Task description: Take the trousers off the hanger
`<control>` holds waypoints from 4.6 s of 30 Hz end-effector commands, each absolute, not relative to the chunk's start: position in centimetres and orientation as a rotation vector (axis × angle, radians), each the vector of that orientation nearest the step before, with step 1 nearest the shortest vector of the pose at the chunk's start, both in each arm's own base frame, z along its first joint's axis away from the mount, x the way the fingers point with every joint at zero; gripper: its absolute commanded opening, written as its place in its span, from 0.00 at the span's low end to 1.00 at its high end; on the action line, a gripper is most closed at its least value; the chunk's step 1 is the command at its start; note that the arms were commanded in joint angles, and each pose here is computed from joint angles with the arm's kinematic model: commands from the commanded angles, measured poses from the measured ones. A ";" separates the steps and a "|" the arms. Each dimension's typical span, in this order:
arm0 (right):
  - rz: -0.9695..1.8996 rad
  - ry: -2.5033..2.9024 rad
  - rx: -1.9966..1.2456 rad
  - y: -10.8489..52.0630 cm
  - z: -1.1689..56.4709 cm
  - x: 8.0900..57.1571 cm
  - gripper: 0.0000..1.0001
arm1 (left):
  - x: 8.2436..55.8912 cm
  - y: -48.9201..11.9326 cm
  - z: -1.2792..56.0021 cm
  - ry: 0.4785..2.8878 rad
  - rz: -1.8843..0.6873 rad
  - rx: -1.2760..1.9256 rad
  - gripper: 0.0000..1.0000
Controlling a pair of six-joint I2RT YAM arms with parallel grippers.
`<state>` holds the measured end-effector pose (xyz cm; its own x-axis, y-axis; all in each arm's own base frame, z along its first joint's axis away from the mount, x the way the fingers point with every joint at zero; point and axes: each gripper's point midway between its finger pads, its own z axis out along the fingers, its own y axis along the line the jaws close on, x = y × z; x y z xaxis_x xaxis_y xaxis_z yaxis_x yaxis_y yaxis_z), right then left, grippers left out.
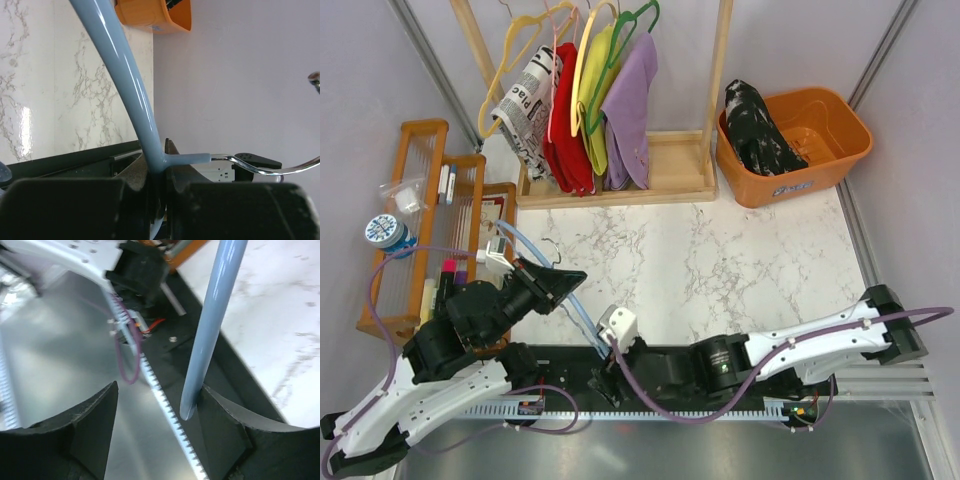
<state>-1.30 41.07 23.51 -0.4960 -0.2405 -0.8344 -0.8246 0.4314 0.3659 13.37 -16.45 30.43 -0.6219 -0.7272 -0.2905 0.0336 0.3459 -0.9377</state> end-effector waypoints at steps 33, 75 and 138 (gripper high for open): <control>0.585 1.802 -0.674 41.7 24.1 3.4 0.00 | 13.8 -17.1 31.9 1.845 -1.403 -0.651 0.09; 0.234 2.021 -0.170 23.0 29.6 27.2 0.00 | 11.5 -16.2 30.7 1.835 -1.363 -0.348 0.67; 0.419 1.943 -0.069 19.3 41.8 44.1 0.00 | 12.4 -16.5 30.7 1.834 -1.301 -0.316 0.65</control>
<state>45.43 19.86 41.86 -0.3822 0.1372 -0.9138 -0.2374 0.9411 0.2406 12.34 -16.07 29.34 -0.6189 -0.6277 -0.4722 0.2138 0.4438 -0.8702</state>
